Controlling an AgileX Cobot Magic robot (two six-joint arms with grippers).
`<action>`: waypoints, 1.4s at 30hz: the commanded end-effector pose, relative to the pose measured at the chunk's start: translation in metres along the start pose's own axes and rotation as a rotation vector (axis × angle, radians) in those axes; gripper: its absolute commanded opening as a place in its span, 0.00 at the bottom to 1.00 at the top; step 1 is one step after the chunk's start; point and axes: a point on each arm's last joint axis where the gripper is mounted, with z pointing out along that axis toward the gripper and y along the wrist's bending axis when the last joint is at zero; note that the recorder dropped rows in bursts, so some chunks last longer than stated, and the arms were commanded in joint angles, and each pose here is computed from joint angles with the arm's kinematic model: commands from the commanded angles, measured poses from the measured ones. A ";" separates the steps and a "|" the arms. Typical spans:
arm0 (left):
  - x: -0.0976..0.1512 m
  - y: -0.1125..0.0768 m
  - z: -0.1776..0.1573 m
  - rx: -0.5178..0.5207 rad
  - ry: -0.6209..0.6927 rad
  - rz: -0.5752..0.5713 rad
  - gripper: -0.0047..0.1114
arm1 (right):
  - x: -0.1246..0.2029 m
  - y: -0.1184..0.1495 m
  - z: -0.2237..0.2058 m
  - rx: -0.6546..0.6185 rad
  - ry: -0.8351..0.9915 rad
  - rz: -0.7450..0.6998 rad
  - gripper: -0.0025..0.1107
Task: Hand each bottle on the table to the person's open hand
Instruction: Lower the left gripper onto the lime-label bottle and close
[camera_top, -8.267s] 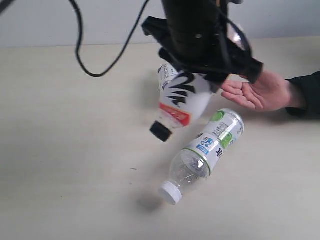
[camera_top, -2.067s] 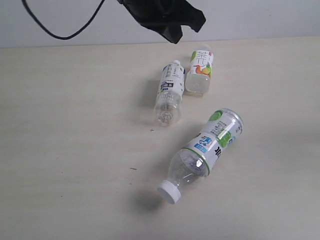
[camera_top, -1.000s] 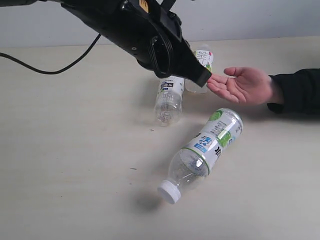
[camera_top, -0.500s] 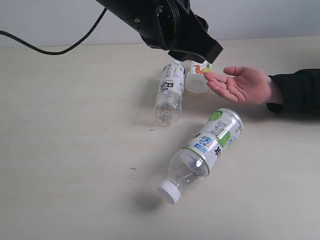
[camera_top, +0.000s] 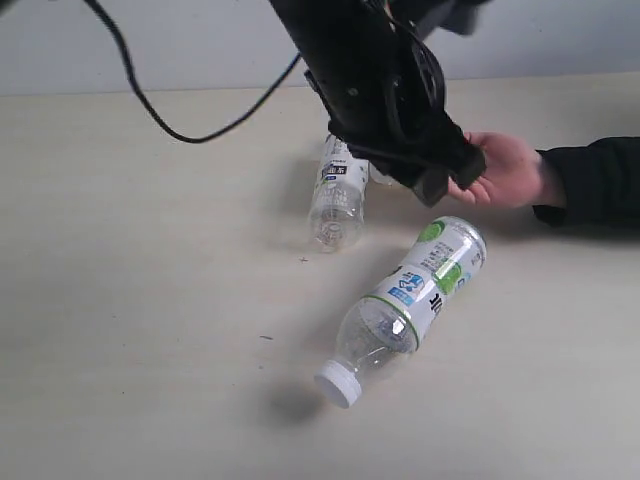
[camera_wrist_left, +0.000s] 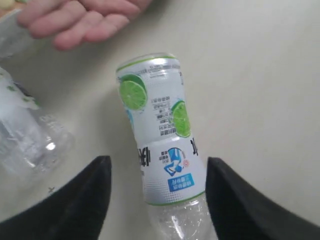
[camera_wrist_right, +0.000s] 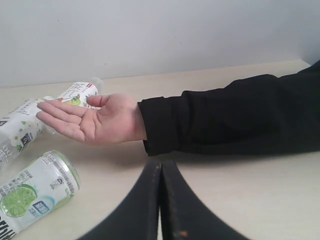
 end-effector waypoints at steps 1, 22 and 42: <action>-0.008 -0.014 0.034 0.004 0.085 0.045 0.65 | 0.001 0.000 0.000 0.001 -0.010 0.002 0.02; -0.001 -0.018 0.100 -0.032 0.196 -0.016 0.75 | 0.001 0.000 0.000 0.001 -0.010 0.002 0.02; 0.005 -0.013 0.119 -0.054 0.228 -0.042 0.75 | 0.001 0.000 0.000 0.001 -0.010 0.002 0.02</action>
